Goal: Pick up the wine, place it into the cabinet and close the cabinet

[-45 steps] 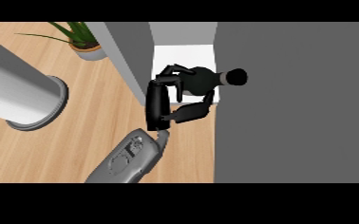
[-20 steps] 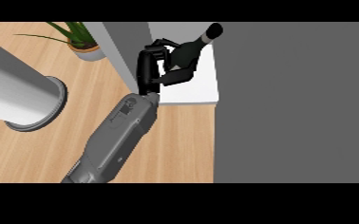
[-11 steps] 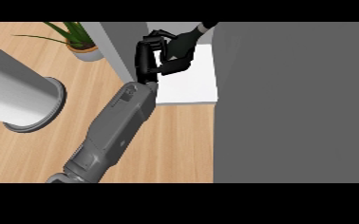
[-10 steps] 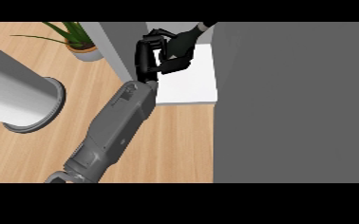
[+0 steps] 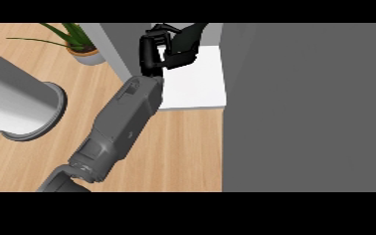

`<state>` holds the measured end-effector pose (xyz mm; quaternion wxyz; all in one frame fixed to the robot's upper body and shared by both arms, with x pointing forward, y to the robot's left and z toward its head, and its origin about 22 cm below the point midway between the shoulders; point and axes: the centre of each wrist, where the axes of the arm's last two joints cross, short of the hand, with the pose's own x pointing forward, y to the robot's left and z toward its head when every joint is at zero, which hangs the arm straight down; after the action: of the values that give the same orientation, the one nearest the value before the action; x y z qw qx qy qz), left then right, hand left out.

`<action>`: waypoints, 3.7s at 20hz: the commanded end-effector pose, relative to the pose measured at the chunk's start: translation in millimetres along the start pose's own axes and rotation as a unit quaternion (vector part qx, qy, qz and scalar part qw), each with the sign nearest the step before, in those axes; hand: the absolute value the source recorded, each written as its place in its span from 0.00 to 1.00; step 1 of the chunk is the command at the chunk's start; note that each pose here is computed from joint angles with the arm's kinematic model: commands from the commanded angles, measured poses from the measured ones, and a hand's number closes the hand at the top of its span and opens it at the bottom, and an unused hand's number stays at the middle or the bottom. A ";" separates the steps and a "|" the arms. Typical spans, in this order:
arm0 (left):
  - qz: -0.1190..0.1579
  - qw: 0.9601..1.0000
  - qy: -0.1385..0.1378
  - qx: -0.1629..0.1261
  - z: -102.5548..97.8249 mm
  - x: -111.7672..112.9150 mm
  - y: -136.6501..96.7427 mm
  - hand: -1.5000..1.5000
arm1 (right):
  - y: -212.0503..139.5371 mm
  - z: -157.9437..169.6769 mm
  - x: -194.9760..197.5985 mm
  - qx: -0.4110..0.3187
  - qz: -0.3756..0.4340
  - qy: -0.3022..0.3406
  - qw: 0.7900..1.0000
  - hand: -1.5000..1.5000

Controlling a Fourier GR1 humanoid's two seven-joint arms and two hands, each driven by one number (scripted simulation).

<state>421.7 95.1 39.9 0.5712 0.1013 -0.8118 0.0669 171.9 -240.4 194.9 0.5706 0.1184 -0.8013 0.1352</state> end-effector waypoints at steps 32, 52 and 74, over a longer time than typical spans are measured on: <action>-0.027 0.997 0.060 0.037 14.2 -37.8 19.9 0.00 | 6.1 9.6 12.1 0.024 -0.010 -0.029 0.999 0.00; -0.021 0.999 0.027 0.039 23.3 -48.6 28.1 0.00 | 25.3 5.1 7.3 0.029 -0.024 -0.030 0.999 0.00; 0.079 0.996 0.037 0.003 29.4 -48.7 27.0 0.00 | 26.5 10.9 13.0 0.029 -0.026 -0.029 0.999 0.00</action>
<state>413.4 112.3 -0.4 0.5744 0.0370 -0.8128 0.0898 174.7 -220.4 195.0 0.5607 0.1588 -0.7995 0.1456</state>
